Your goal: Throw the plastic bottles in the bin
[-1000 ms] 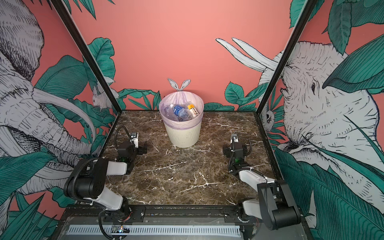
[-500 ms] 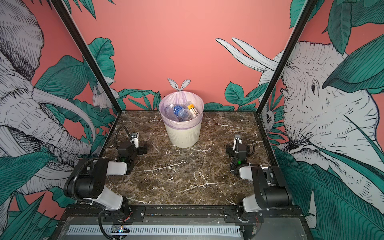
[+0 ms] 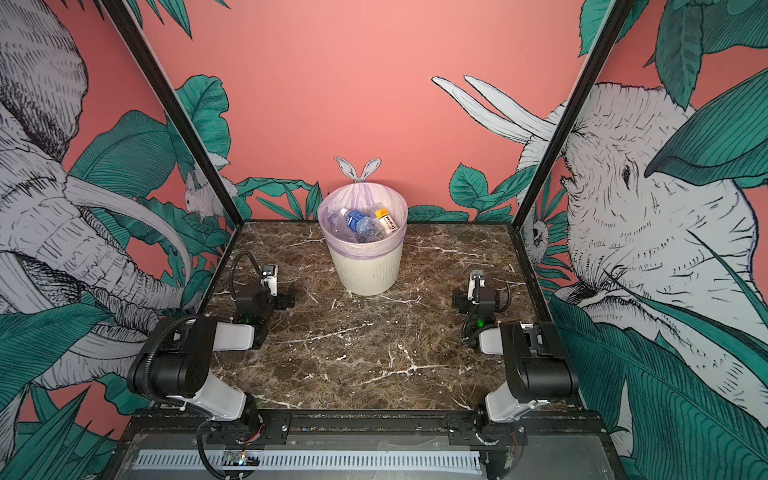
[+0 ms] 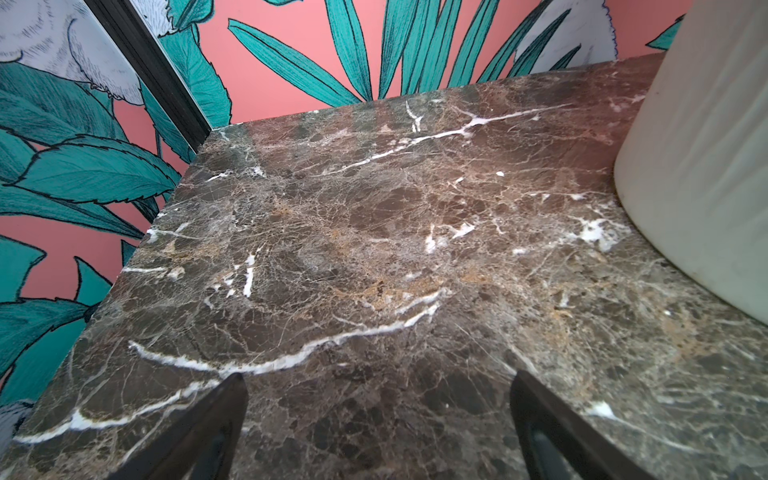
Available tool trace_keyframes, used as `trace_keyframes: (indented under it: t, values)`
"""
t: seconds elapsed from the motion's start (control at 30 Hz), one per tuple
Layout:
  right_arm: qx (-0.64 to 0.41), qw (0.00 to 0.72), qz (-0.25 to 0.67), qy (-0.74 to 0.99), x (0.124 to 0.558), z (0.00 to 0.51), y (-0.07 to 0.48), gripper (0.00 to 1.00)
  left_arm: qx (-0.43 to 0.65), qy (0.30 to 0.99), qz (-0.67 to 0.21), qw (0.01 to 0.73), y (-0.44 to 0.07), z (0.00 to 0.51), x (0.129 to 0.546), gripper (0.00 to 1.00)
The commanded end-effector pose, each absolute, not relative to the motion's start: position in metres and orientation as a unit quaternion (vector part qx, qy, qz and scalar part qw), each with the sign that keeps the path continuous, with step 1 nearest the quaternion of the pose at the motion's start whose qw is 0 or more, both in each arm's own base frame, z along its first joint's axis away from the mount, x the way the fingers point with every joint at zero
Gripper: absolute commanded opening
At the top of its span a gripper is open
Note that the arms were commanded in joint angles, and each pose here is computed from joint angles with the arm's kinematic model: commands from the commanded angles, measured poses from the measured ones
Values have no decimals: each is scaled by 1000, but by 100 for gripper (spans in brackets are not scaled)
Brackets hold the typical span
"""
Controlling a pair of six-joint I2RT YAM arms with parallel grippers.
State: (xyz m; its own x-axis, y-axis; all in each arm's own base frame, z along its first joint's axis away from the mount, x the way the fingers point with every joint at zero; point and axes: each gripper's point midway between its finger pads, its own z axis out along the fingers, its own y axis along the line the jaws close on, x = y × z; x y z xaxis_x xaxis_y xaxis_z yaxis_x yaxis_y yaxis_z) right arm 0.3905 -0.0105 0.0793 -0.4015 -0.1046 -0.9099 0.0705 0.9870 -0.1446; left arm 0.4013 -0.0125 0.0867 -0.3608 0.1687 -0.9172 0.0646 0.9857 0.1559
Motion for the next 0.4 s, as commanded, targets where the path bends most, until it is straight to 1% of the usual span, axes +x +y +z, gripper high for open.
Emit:
trace_keyframes:
  t: [0.0, 0.37]
  values:
    - [-9, 571, -72, 818, 398, 94, -9, 99, 66, 819, 47, 567, -11, 94, 403, 99]
    - [-8, 572, -72, 817, 397, 94, -9, 99, 73, 819, 42, 568, -13, 94, 403, 99]
